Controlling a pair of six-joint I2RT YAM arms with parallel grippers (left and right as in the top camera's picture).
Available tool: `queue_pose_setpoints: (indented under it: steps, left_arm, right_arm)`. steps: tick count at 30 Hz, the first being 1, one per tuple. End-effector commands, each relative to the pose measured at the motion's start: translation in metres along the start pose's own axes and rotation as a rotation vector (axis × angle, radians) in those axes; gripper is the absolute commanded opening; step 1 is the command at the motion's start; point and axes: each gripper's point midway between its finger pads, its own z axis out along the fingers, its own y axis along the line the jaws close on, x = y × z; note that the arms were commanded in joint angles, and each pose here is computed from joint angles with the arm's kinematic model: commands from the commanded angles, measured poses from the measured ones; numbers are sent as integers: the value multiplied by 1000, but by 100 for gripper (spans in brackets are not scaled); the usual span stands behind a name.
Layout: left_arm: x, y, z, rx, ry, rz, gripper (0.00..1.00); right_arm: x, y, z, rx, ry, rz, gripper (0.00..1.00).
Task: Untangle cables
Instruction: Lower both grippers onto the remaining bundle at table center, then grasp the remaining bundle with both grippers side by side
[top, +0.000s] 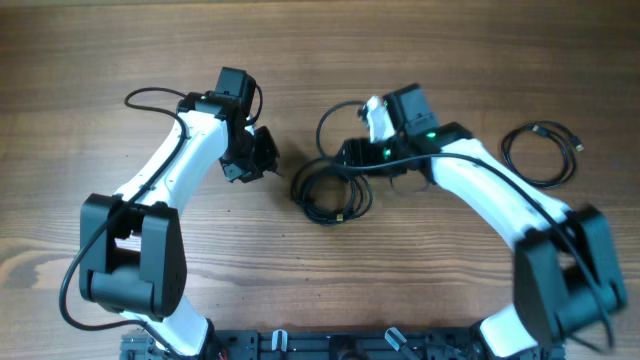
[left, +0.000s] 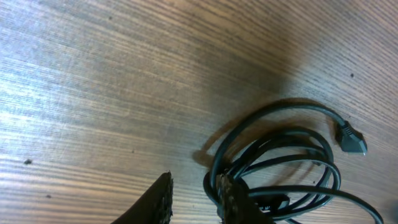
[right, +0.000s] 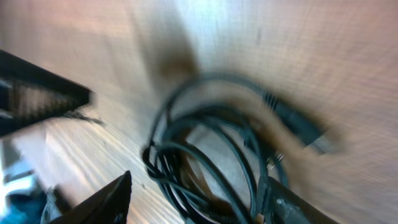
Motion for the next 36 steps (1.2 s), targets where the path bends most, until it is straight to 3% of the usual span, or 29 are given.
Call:
queue_pose_setpoints:
  steps: [1, 4, 6, 8, 11, 14, 19, 24, 28, 36]
  left_arm:
    - [7, 4, 16, 4, 28, -30, 30]
    - [15, 9, 27, 0, 46, -44, 29]
    - [28, 10, 35, 24, 89, -46, 26]
    - [42, 6, 39, 61, 150, -52, 31]
    - [48, 6, 39, 64, 171, -52, 33]
    - [52, 1, 40, 71, 188, -98, 31]
    - [66, -11, 44, 45, 211, -268, 36]
    - [55, -11, 51, -23, 90, -393, 35]
    - [48, -19, 52, 1, 53, -391, 30]
    - [41, -15, 53, -24, -1, -381, 23]
  right_arm:
    - [-19, 7, -27, 93, -100, -72, 71]
    - [8, 14, -15, 68, 0, -65, 71]
    - [30, 23, -4, 31, 62, -75, 59]
    - [42, 29, 4, 26, 87, -88, 51]
    - [48, 34, 13, 21, 77, -61, 50]
    - [41, 20, 22, 83, 0, 0, 40]
    - [41, 10, 39, 71, -44, 50, 38]
    - [39, 5, 60, 65, -48, 37, 38]
    - [44, -12, 76, 112, -32, 55, 26]
    - [45, -16, 80, 119, -26, 74, 25]
